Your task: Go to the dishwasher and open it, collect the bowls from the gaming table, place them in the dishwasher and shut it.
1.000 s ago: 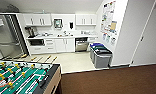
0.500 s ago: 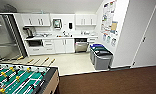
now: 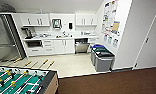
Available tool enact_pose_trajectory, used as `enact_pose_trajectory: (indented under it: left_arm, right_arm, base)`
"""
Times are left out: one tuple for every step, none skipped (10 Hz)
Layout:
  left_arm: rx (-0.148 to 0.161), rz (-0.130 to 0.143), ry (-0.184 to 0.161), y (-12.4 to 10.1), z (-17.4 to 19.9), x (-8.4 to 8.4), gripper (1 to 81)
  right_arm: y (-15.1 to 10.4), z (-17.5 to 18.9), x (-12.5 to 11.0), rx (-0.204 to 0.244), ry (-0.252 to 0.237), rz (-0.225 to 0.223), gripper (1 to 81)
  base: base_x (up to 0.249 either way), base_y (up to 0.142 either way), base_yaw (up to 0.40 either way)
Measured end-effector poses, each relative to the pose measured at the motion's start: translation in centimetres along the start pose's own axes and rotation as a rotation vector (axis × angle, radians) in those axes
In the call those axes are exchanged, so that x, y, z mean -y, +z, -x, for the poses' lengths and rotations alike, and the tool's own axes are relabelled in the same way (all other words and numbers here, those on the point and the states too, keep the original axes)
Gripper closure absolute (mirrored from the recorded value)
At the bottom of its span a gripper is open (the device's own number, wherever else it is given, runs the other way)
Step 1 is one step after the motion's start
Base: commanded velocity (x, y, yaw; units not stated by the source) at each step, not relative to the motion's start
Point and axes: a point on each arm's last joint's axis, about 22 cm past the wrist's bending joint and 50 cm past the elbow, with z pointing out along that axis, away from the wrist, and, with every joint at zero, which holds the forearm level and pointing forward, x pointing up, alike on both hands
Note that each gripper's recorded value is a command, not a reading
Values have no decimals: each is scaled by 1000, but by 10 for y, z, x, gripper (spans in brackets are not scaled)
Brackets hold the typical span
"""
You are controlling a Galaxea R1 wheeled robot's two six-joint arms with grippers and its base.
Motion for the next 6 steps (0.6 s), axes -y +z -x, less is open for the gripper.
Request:
enact_pose_trajectory:
  left_arm:
    - [-1, 0, 0, 0, -1, 0, 811]
    - [0, 1, 0, 0, 0, -1, 811]
    - [1, 0, 0, 0, 0, 0, 811]
    - [0, -3, 0, -1, 0, 2, 811]
    - [1, -6, 0, -1, 0, 5, 811]
    - [-1, -6, 0, -1, -1, 5, 811]
  right_arm:
    - [0, -2, 0, -2, -1, 0, 811]
    - [0, -1, 0, -1, 0, 1, 811]
    - [0, 2, 1, 2, 0, -1, 811]
    - [1, 1, 3, 2, 0, -3, 811]
    - [2, -1, 5, -2, 0, -7, 811]
    - [1, -2, 3, -3, -1, -3, 811]
  base:
    - [161, 0, 0]
    - [161, -61, 0]
    - [161, -64, 0]
    - [161, -64, 0]
    - [161, -81, 0]
    - [161, -81, 0]
